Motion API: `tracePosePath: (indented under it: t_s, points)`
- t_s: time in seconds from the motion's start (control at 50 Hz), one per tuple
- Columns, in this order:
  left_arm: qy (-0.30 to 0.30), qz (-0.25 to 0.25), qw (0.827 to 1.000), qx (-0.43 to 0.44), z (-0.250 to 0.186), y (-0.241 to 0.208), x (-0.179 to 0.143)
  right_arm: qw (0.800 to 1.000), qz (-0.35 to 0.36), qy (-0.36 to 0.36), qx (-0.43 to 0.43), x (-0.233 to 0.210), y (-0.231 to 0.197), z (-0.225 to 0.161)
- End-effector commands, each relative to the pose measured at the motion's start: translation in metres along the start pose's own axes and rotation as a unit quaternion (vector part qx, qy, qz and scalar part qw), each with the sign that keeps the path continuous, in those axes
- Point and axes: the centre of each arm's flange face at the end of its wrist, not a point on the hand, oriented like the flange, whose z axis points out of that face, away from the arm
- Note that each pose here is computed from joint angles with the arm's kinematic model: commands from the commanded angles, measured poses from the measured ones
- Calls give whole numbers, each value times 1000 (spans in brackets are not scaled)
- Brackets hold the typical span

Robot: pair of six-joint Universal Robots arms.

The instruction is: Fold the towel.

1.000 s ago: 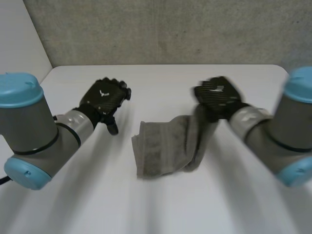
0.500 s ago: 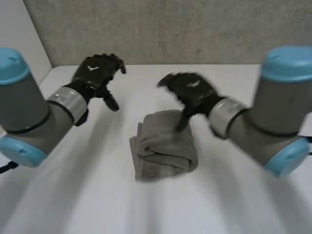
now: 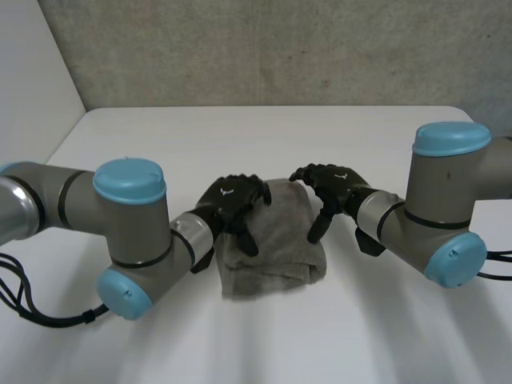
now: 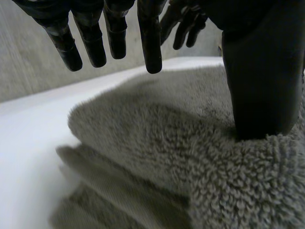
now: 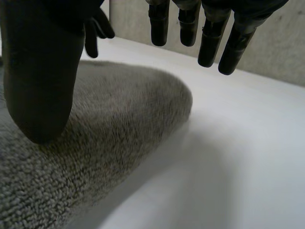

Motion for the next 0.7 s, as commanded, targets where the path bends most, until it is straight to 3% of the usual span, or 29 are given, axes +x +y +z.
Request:
tracePosePath:
  t_s: [0.02, 0.42, 0.6, 0.7]
  points:
    - [-4, -9, 999, -49, -14, 30, 1, 1000, 17, -3, -12, 1, 12, 13]
    - [-48, 9, 998, -38, -32, 15, -5, 999, 7, -24, -31, -17, 26, 16]
    - [-53, 11, 998, 24, -38, -29, -6, 999, -10, -5, 34, -15, -33, -16]
    - [-63, 20, 995, 78, -48, -68, -11, 991, -13, 94, 90, 9, -72, -45]
